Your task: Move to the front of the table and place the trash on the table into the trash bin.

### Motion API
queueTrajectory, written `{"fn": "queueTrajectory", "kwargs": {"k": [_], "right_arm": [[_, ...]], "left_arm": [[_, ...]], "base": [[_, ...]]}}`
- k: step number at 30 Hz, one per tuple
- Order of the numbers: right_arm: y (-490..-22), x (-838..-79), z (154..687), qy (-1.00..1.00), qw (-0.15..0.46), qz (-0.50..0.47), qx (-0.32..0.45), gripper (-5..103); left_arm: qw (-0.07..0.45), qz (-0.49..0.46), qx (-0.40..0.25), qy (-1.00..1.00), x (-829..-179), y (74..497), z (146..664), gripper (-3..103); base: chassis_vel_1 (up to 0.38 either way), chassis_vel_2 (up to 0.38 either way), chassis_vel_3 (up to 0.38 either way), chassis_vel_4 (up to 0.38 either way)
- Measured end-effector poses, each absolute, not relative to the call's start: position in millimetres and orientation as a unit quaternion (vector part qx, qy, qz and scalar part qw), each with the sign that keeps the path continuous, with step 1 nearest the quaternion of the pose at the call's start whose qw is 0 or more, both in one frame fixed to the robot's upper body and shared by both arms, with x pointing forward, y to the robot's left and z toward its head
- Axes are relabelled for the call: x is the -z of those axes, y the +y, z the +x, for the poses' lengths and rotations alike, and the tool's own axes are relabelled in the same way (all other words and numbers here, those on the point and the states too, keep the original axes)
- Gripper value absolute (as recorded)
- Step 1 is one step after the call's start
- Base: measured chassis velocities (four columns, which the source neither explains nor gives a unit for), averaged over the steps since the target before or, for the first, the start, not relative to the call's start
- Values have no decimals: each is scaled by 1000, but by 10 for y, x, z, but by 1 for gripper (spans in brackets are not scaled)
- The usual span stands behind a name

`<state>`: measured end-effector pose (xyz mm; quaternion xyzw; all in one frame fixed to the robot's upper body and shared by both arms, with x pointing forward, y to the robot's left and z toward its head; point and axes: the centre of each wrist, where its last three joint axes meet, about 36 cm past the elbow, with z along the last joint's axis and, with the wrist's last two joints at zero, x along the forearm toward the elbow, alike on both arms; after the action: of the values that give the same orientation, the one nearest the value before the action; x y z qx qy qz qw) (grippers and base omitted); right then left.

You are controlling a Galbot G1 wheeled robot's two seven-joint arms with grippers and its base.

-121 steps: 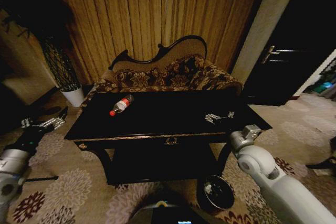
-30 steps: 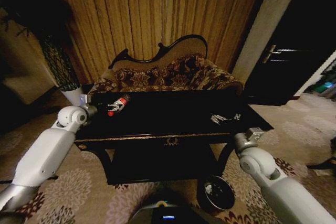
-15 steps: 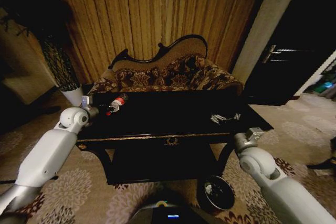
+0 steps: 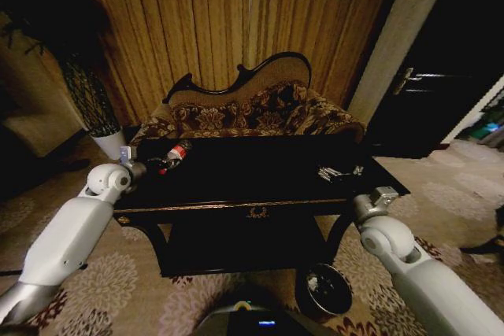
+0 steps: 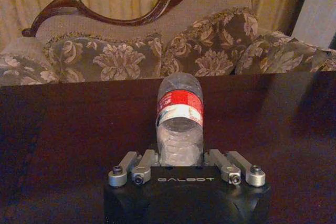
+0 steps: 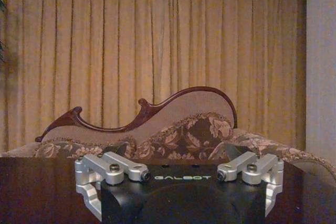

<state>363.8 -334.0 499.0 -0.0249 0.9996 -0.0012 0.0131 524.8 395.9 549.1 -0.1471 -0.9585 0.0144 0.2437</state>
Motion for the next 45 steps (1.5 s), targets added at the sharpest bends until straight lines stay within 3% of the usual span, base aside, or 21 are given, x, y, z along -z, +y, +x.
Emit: {"fn": "queueTrajectory", "kwargs": {"k": [8, 15, 17, 20, 23, 27, 35, 45], "right_arm": [[-3326, -5014, 3631, 1000, 15, -25, -4, 100], [-3236, -5172, 3579, 999, 20, -32, -17, 100], [-3169, -5333, 3549, 998, 20, -45, -40, 100], [-3114, -5443, 3533, 997, 16, -52, -62, 100], [-2995, -5709, 3512, 991, 5, -87, -106, 100], [-2908, -5985, 3473, 981, -15, -142, -132, 100], [-2838, -6300, 3459, 945, -18, -271, -183, 100], [-2807, -6421, 3479, 915, -11, -340, -219, 100]], "left_arm": [[191, -161, 8, -968, -5587, 3878, 5212, 32], [85, -173, 44, -980, -5643, 3777, 5080, 32], [30, -187, 49, -981, -5732, 3713, 4940, 32], [-2, -196, 49, -979, -5781, 3663, 4862, 32], [-70, -223, 53, -971, -5901, 3511, 4672, 32], [-108, -256, 45, -960, -6022, 3341, 4503, 32], [-134, -325, 44, -935, -6153, 3057, 4278, 32], [-130, -391, 61, -909, -6130, 2787, 4195, 32]], "base": [[0, 0, 0, 0], [0, 0, 0, 0], [0, 0, 0, 0], [0, 0, 0, 0], [0, 0, 0, 0], [0, 0, 0, 0], [0, 0, 0, 0], [0, 0, 0, 0]]}}
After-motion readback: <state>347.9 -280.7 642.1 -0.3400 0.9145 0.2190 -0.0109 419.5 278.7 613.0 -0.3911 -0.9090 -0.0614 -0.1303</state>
